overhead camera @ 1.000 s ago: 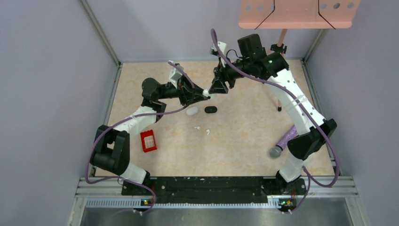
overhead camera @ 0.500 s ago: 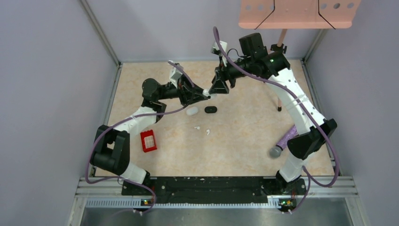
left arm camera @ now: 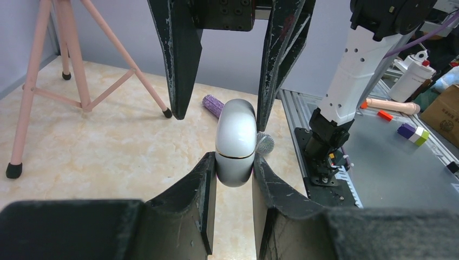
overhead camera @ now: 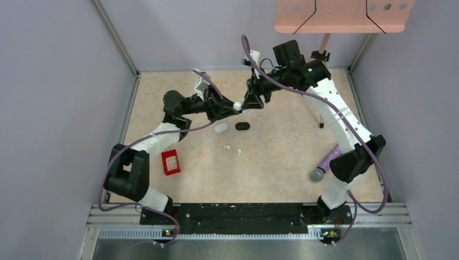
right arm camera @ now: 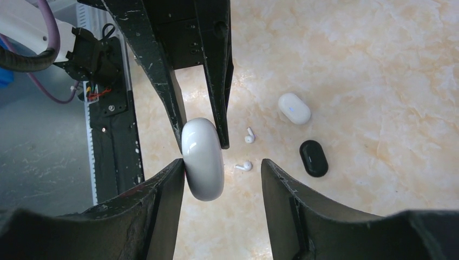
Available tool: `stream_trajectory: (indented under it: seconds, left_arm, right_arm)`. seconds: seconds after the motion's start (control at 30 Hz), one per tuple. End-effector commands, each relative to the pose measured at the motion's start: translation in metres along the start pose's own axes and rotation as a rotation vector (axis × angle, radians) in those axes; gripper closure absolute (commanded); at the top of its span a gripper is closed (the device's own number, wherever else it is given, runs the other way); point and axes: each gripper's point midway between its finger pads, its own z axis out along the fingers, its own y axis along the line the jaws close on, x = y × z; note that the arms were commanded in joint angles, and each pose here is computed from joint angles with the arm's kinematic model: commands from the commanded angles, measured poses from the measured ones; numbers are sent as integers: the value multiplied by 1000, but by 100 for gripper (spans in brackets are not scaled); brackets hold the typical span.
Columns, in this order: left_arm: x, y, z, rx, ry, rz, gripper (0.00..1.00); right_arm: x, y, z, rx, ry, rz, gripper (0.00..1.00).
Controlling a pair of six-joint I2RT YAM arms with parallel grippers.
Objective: Insert the wireless bluetooth earbuds into the charging case
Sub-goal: Open the charging case.
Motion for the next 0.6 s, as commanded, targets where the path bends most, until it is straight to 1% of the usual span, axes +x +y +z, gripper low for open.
stream_trajectory:
  seconds: [0.0,0.27,0.57]
  left_arm:
    - [-12,-8,0,28,-13,70,100]
    - [-6,-8,0,38,0,76,100]
    - [-5,-6,1,37,3,74,100]
  right_arm:
    - [0,-12,-1,46,7,-20,48]
    - [-13,-30,-9,124,-13,-30,53]
    - [-20,-37,-16,154,-30,-33,54]
